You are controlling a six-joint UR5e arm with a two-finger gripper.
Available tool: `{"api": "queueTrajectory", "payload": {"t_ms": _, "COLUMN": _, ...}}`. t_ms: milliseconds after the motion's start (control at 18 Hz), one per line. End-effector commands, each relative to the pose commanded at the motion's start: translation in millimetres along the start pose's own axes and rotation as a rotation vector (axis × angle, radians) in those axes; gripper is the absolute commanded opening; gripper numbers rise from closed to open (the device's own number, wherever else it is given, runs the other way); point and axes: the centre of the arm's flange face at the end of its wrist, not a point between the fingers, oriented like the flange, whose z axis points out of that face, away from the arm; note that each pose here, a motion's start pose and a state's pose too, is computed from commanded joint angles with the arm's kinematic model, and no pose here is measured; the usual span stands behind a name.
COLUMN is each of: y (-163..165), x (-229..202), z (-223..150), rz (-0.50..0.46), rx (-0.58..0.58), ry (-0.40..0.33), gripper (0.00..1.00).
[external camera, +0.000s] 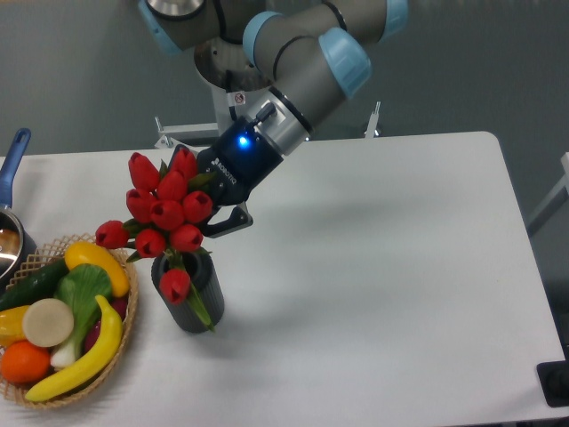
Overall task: Pick up the flowers from the vase
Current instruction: 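Lift the tulips up out of the grey vase and carry them away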
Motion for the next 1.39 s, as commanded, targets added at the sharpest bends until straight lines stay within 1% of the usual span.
{"api": "queueTrajectory", "payload": {"t_ms": 222, "y": -28, "x": 6, "z": -18, "rz": -0.001, "rx": 0.016, "ry": -0.033, "gripper": 0.37}}
{"api": "queueTrajectory", "payload": {"t_ms": 500, "y": -44, "x": -19, "z": -64, "rz": -0.034, "rx": 0.041, "ry": -0.123, "gripper": 0.37}}
{"api": "queueTrajectory", "payload": {"t_ms": 667, "y": -51, "x": -31, "z": -90, "rz": -0.070, "rx": 0.053, "ry": -0.177, "gripper": 0.37}}
{"api": "queueTrajectory", "payload": {"t_ms": 833, "y": -37, "x": -54, "z": -137, "rz": -0.098, "rx": 0.056, "ry": -0.272, "gripper": 0.37}}
{"api": "queueTrajectory", "payload": {"t_ms": 944, "y": -18, "x": -72, "z": -172, "rz": -0.118, "rx": 0.063, "ry": -0.338, "gripper": 0.37}}
{"api": "queueTrajectory", "payload": {"t_ms": 1056, "y": -4, "x": -84, "z": -203, "rz": -0.114, "rx": 0.065, "ry": -0.394, "gripper": 0.37}}
{"api": "queueTrajectory", "payload": {"t_ms": 1278, "y": 11, "x": -98, "z": -235, "rz": -0.092, "rx": 0.060, "ry": -0.450, "gripper": 0.37}}
{"api": "queueTrajectory", "payload": {"t_ms": 1389, "y": 24, "x": -109, "z": -238, "rz": -0.097, "rx": 0.055, "ry": -0.452, "gripper": 0.37}}
